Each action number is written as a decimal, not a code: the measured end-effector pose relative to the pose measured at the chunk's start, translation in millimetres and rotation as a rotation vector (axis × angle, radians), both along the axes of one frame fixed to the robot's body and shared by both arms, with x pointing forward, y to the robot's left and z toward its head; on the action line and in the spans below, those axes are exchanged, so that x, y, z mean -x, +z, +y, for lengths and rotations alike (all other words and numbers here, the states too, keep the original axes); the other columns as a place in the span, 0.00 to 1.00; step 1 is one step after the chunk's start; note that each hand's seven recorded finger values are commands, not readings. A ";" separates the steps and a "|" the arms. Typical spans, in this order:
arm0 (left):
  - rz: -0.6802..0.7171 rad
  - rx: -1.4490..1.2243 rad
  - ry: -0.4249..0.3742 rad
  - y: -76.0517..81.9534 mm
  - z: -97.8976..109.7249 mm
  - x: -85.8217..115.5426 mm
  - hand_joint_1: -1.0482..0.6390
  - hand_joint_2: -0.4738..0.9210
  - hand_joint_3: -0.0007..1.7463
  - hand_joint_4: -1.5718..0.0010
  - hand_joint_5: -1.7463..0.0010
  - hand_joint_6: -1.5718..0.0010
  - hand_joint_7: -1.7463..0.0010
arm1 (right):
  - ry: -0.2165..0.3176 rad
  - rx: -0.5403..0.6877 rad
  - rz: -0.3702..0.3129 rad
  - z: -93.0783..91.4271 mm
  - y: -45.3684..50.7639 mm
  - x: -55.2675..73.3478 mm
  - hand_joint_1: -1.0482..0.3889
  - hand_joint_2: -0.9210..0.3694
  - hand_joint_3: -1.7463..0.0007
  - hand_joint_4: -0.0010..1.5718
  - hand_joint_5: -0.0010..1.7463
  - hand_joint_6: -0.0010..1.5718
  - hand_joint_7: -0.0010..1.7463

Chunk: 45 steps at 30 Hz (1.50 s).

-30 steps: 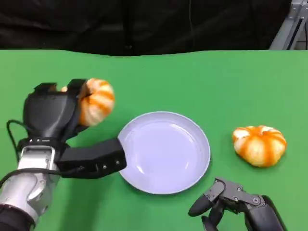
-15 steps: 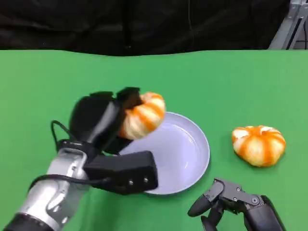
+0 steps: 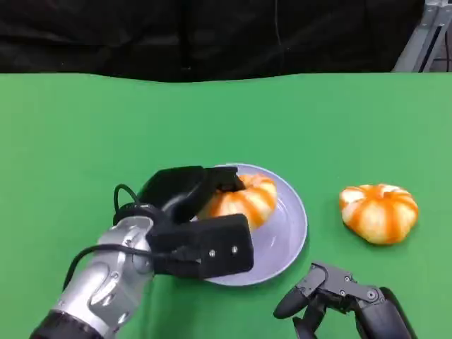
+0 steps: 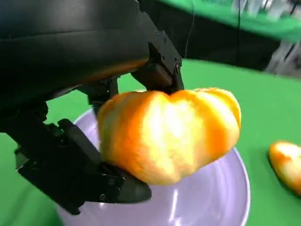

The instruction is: Grasp the bread from the table and place it into the plate.

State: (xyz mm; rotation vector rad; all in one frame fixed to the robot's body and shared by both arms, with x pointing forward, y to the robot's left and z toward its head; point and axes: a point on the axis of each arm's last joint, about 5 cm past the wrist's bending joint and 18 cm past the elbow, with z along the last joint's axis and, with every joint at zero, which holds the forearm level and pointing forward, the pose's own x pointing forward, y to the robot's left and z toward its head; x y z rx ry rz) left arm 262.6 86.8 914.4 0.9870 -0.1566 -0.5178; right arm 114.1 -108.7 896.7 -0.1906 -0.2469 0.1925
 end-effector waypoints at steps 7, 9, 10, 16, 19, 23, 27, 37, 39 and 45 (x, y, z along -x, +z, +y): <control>0.008 -0.098 0.000 7.2 7.9 -0.1 0.14 1.00 0.17 1.00 0.82 0.92 1.00 | 0.000 0.002 0.004 -0.2 -1.1 0.0 0.69 0.40 0.30 0.47 0.92 0.48 0.69; 0.018 -0.118 -0.009 9.2 9.0 0.2 0.14 1.00 0.17 1.00 0.81 0.90 0.99 | -0.001 0.003 0.005 -0.5 -1.4 -0.2 0.69 0.40 0.30 0.47 0.92 0.48 0.69; 0.021 -0.130 -0.016 11.1 9.5 0.4 0.14 1.00 0.17 0.99 0.81 0.89 0.98 | -0.002 0.004 0.007 -0.7 -1.9 -0.2 0.69 0.40 0.30 0.47 0.92 0.48 0.69; 0.021 -0.151 -0.034 18.3 13.3 0.7 0.15 1.00 0.16 1.00 0.74 0.87 0.98 | -0.003 0.005 0.002 -1.2 -1.8 -0.8 0.69 0.40 0.30 0.47 0.92 0.48 0.68; 0.021 -0.147 -0.040 19.7 14.0 1.0 0.16 1.00 0.16 0.98 0.68 0.80 0.95 | -0.002 0.005 0.002 -1.2 -1.8 -0.9 0.69 0.39 0.30 0.47 0.93 0.48 0.68; -0.018 -0.133 -0.055 27.2 19.5 1.3 0.16 1.00 0.17 0.98 0.66 0.78 0.95 | -0.003 0.002 0.004 -1.4 -2.2 -1.0 0.69 0.39 0.30 0.47 0.94 0.48 0.68; -0.023 -0.132 -0.054 28.4 20.7 1.0 0.17 1.00 0.18 0.89 0.68 0.59 0.80 | -0.003 0.001 0.004 -1.5 -2.3 -1.0 0.68 0.39 0.31 0.46 0.93 0.47 0.68; -0.081 -0.124 -0.051 25.1 21.5 6.6 0.19 1.00 0.20 0.70 0.85 0.43 0.52 | -0.003 0.002 0.002 -1.6 -2.2 -1.0 0.68 0.38 0.32 0.47 0.93 0.48 0.68; -0.083 -0.126 -0.050 25.2 21.4 6.6 0.19 1.00 0.20 0.69 0.86 0.44 0.52 | -0.003 0.002 0.002 -1.7 -2.2 -1.0 0.69 0.38 0.32 0.46 0.92 0.48 0.68; -0.089 -0.127 -0.051 25.9 21.3 6.7 0.20 1.00 0.20 0.69 0.87 0.45 0.53 | -0.002 0.001 -0.002 -1.8 -2.1 -0.9 0.69 0.38 0.32 0.47 0.92 0.48 0.67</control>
